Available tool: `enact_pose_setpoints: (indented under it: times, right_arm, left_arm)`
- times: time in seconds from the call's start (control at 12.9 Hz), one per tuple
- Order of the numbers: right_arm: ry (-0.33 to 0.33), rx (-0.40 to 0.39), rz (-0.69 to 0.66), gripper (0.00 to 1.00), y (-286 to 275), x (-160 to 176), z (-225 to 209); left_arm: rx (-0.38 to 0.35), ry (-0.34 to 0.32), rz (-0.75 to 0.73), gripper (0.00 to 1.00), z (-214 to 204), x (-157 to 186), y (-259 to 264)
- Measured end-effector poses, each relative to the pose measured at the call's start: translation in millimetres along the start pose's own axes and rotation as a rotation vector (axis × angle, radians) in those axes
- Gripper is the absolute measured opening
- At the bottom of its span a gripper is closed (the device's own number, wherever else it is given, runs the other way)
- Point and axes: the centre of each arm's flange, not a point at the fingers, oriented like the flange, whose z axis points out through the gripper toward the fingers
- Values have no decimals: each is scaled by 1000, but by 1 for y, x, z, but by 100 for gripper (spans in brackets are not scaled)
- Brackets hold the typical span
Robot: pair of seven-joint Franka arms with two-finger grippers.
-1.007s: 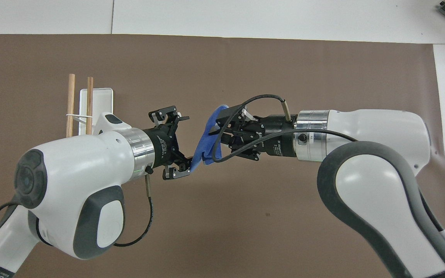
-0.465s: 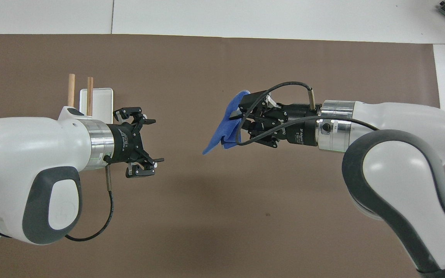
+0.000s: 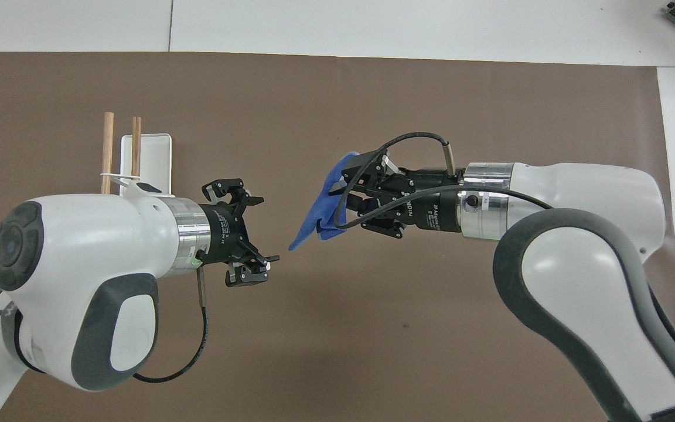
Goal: Right arm passes towel to left arm to hang
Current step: 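Close the left gripper on the towel held by the right gripper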
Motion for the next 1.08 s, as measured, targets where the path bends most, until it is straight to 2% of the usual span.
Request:
enact_pose_setpoints:
  times: [0.77,1.08]
  right_arm:
    - [-7,-18,14,15,4,-5,9]
    - [1,-28,2,15,4,-5,8]
  left_arm:
    - [10,0,-266,100,3,-8,-9]
    - [5,-3,-320,100,2,-7,-7]
